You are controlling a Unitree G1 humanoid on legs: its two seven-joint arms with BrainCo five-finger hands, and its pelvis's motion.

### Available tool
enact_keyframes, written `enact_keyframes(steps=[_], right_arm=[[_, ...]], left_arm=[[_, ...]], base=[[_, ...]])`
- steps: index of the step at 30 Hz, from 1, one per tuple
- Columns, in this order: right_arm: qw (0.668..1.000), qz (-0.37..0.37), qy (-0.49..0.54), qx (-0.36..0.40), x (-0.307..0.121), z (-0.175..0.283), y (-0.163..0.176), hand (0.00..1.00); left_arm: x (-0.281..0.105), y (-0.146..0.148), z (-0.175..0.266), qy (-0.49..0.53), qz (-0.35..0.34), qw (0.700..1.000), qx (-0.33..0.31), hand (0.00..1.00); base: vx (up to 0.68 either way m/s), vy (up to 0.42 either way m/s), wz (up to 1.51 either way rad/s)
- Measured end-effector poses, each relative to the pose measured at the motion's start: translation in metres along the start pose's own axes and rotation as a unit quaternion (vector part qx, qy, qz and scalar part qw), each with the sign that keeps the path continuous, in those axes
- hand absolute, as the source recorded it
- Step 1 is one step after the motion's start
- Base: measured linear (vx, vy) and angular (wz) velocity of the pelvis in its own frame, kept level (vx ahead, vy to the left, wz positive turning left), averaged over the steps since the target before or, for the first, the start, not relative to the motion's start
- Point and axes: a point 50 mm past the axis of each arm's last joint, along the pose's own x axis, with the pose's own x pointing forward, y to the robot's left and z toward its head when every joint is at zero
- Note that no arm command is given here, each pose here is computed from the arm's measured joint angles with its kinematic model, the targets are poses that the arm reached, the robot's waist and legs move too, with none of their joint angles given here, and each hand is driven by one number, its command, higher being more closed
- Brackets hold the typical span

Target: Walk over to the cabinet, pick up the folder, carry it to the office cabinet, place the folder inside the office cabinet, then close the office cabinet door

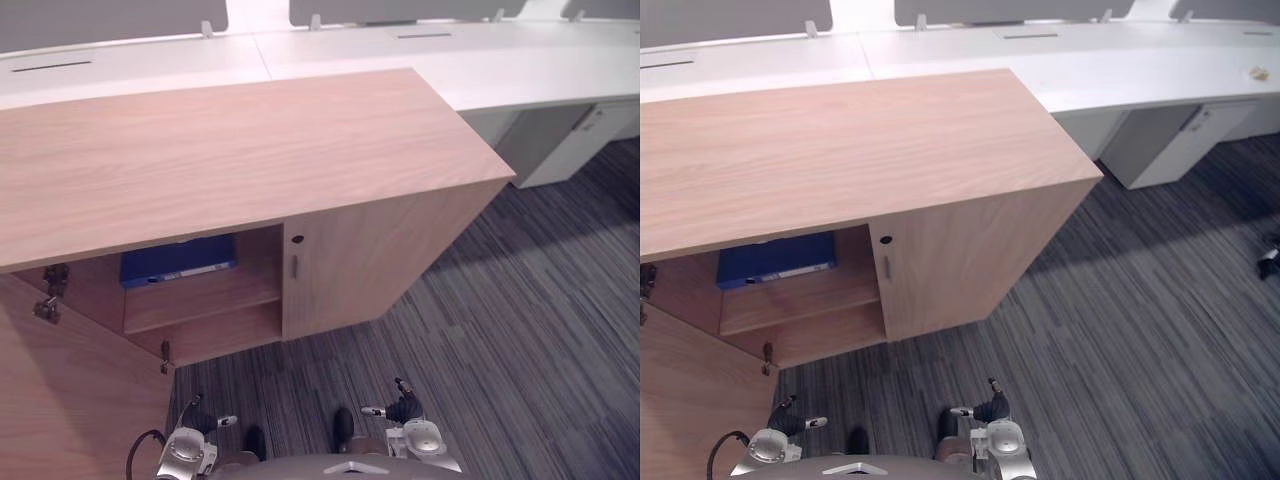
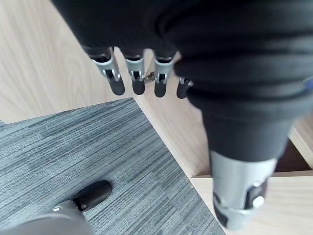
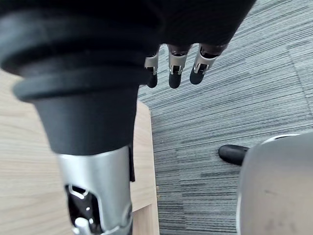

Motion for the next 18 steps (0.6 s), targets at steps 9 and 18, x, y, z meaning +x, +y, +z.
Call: enact_keyframes(steps=[9, 18], right_arm=[[0.999, -0.016, 0.003, 0.035, 0.006, 0.006, -0.006, 0.0], [0.996, -0.043, -0.001, 0.077, 0.007, 0.012, -0.011, 0.0]], left_arm=[[0.0, 0.007, 0.004, 0.002, 0.036, 0.994, -0.105, 0.0], [-0.002, -0.015, 0.026, -0.016, 0.027, 0.984, -0.178, 0.0]], base=[[-0.01, -0.078, 0.46], [-0.09, -0.056, 0.88]])
